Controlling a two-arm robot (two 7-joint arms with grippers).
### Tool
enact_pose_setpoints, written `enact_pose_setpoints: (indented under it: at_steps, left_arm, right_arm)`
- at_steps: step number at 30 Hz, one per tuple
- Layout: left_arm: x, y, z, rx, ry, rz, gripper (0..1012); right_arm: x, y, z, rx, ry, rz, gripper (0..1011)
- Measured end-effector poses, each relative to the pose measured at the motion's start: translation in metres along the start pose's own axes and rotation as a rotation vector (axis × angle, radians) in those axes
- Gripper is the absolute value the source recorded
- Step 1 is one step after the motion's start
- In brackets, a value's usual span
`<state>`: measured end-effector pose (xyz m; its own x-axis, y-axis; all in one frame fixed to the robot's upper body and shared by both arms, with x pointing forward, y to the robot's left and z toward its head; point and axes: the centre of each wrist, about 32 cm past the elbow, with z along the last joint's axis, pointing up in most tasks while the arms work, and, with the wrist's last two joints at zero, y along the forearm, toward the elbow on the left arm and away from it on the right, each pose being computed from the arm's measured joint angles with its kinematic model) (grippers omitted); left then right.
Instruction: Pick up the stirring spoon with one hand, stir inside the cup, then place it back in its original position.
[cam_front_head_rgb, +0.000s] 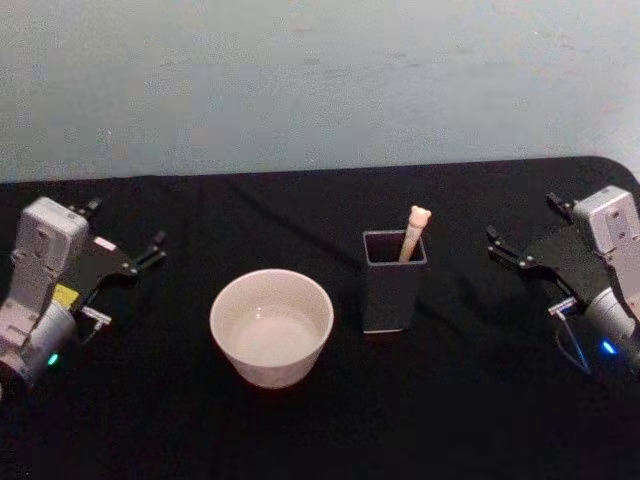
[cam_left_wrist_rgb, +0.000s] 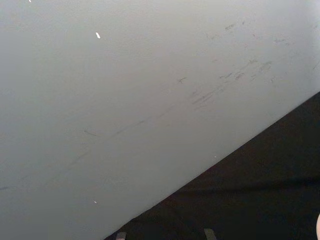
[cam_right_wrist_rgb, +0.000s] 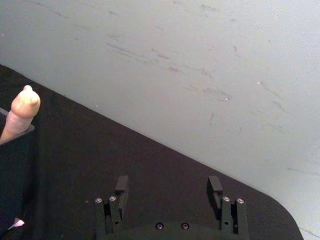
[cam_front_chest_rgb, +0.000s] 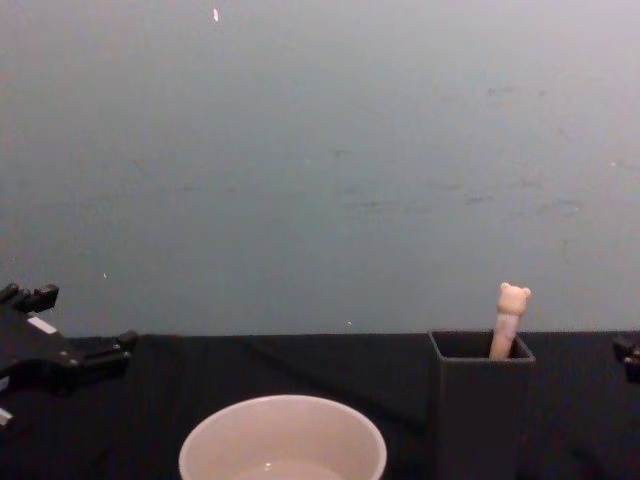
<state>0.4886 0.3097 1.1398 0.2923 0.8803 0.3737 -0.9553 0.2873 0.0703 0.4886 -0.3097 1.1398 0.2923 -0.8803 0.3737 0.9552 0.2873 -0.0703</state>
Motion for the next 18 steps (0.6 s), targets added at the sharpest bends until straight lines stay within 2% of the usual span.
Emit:
enact_pose_setpoints:
  at_steps: [18]
  left_arm:
    - [0.0,0.0,0.0,0.0,0.0,0.0,1001]
  right_arm:
    - [0.0,0.0,0.0,0.0,0.0,0.0,1002]
